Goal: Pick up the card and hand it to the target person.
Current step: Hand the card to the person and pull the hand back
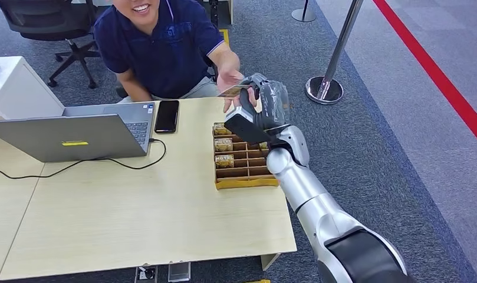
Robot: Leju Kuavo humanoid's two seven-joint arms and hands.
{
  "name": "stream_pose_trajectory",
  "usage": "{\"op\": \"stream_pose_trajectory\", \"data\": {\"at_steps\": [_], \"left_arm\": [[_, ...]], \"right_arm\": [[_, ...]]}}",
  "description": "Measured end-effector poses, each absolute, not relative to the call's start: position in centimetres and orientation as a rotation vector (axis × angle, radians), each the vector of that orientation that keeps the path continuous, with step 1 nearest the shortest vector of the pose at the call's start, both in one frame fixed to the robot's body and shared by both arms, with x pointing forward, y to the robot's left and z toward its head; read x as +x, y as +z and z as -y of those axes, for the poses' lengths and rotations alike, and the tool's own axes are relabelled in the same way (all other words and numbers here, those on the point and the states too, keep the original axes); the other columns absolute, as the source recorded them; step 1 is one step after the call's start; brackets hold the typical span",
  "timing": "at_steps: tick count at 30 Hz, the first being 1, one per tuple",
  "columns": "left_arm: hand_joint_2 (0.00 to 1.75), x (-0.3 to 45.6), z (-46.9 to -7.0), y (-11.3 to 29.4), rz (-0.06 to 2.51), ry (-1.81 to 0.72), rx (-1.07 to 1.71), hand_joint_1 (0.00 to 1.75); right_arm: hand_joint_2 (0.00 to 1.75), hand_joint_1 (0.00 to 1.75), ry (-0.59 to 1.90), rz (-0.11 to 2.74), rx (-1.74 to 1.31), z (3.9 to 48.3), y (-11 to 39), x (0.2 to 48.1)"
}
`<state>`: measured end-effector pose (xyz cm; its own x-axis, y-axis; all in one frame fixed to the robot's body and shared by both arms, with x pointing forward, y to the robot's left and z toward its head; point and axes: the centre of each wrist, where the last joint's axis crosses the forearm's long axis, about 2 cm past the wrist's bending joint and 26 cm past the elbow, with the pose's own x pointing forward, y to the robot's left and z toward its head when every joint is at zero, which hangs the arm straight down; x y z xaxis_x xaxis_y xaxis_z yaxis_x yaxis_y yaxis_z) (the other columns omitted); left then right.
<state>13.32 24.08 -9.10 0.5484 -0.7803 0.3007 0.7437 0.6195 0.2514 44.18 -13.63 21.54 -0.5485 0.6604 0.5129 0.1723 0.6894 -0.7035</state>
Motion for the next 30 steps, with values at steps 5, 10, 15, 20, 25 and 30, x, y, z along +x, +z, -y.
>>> {"op": "stream_pose_trajectory", "data": {"at_steps": [5, 10, 15, 20, 25, 30], "left_arm": [[1.75, 13.0, -24.0, -9.2, 0.4, -0.912, 0.089, 0.0], [1.75, 12.3, -24.0, -9.4, 0.355, -0.945, 0.102, 0.0], [0.0, 11.7, -24.0, -9.6, 0.329, -0.94, 0.077, 0.0], [0.0, 12.2, -23.8, -9.4, 0.347, -0.947, 0.079, 0.0], [0.0, 12.5, -23.9, -9.3, 0.361, -0.928, 0.087, 0.0], [0.0, 11.3, -24.3, -9.7, 0.356, -0.875, 0.094, 0.0]], "right_arm": [[1.75, 1.75, 0.772, 2.108, -0.645, 12.6, 21.9, 44.1], [1.75, 1.44, 0.787, 2.105, -0.666, 12.8, 21.6, 44.0], [0.44, 0.0, 0.721, 2.118, -0.732, 14.2, 21.9, 44.4], [0.0, 0.0, 0.573, 2.13, -0.873, 19.0, 22.1, 45.1], [0.0, 0.0, 0.398, 2.085, -1.036, 25.6, 21.5, 44.9], [0.0, 0.0, 0.21, 1.92, -1.197, 34.6, 17.5, 41.8]]}}
